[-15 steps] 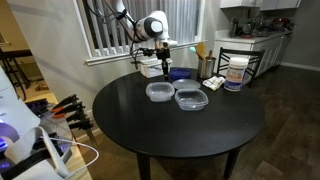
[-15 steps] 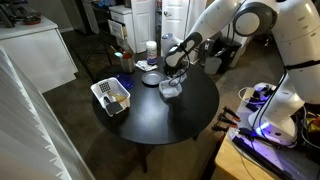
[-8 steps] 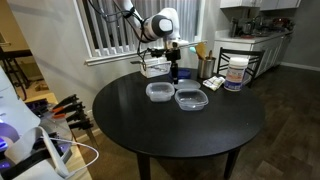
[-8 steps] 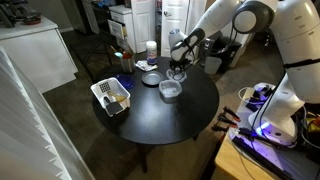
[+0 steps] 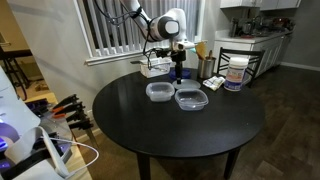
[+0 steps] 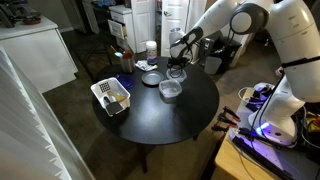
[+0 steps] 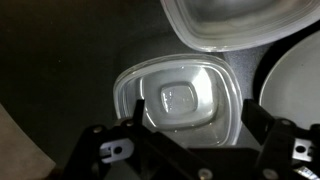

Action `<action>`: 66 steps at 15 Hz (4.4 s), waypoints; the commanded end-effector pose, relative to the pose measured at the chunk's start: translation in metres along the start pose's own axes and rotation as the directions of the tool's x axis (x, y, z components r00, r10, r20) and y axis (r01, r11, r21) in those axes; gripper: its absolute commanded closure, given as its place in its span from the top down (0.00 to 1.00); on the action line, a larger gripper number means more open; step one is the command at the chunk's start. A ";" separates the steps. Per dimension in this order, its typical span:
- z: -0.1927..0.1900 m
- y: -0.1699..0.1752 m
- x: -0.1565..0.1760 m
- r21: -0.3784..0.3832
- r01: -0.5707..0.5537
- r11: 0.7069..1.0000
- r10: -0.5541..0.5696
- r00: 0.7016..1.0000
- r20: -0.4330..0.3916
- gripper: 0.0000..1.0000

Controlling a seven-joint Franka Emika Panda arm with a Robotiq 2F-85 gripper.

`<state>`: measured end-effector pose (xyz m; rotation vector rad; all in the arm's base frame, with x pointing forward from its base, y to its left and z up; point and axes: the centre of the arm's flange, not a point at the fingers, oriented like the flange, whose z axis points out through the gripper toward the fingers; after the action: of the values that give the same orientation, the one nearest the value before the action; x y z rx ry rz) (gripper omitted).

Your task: Stack the lunchboxes

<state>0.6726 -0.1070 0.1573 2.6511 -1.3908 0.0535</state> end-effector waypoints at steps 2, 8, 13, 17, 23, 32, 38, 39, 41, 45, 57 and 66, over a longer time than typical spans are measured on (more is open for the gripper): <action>0.016 -0.030 0.031 -0.021 0.018 1.000 -0.017 0.998 0.063 1.00; 0.036 -0.058 0.036 -0.059 0.016 0.998 -0.012 0.997 0.074 1.00; 0.039 -0.077 0.035 -0.011 0.035 0.999 -0.035 0.999 0.007 1.00; 0.058 -0.087 0.039 0.006 0.037 0.999 -0.037 0.999 0.006 1.00; 0.083 -0.090 0.030 0.005 0.060 0.998 -0.060 0.998 0.015 0.73; 0.084 -0.078 0.031 -0.010 0.050 0.999 -0.050 0.999 0.005 0.15; 0.083 -0.053 0.028 -0.042 0.030 0.999 -0.030 0.999 -0.010 0.03; 0.083 -0.047 0.027 -0.054 0.030 0.998 -0.030 0.999 -0.015 0.01; 0.082 -0.035 0.023 -0.074 0.031 0.997 -0.033 0.999 -0.024 0.03; 0.066 -0.009 0.000 -0.086 0.056 0.995 -0.059 0.998 -0.027 0.03; -0.048 0.009 -0.073 -0.170 0.183 0.968 -0.211 0.963 -0.166 0.03; -0.094 0.010 -0.157 0.009 0.351 0.936 -0.340 0.914 -0.220 0.03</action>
<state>0.6091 0.0197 0.2278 2.7268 -0.8627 0.2658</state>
